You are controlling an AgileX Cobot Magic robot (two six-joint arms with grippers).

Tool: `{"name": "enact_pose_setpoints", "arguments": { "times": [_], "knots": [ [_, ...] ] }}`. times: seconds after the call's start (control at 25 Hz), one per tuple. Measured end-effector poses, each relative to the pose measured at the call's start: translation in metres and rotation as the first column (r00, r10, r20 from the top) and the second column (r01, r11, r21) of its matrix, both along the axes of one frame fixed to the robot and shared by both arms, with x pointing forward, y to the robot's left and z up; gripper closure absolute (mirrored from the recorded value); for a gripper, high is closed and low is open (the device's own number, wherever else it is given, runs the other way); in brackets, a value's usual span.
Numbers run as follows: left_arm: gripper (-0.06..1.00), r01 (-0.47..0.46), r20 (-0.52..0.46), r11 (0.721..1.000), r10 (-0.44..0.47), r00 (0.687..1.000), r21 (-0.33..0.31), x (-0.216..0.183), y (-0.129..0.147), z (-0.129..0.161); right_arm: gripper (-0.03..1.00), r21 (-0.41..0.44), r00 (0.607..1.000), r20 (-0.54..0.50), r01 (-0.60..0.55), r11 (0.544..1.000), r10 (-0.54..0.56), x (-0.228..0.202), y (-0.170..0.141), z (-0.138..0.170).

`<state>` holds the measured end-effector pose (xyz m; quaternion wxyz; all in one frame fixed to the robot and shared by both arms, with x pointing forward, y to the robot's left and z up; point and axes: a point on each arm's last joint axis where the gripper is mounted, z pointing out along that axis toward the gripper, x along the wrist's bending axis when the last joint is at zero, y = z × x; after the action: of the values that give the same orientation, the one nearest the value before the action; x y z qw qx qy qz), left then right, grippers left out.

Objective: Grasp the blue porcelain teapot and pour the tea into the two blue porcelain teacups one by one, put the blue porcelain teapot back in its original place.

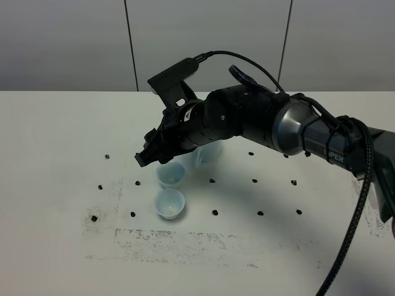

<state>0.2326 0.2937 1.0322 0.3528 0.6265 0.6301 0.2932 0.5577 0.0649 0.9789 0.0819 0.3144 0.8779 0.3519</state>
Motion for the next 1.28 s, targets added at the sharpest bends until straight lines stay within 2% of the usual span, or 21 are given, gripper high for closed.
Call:
{"name": "enact_pose_setpoints", "arguments": {
  "times": [0.32, 0.88, 1.28],
  "knots": [
    [0.65, 0.000, 0.000, 1.000, 0.000, 1.000, 0.000, 0.000, 0.000, 0.000, 0.47, -0.039, 0.999, -0.051, 0.018, 0.999, -0.020, 0.003, 0.000, -0.030],
    [0.65, 0.000, 0.000, 1.000, 0.000, 1.000, 0.000, 0.000, 0.000, 0.000, 0.47, -0.080, 0.989, -0.106, 0.097, 0.992, -0.105, 0.022, -0.023, -0.037],
    [0.65, 0.000, 0.000, 1.000, 0.000, 1.000, 0.000, 0.000, 0.000, 0.000, 0.47, -0.144, 0.984, -0.142, 0.083, 0.986, -0.103, 0.022, -0.030, -0.041]
  ]
}}
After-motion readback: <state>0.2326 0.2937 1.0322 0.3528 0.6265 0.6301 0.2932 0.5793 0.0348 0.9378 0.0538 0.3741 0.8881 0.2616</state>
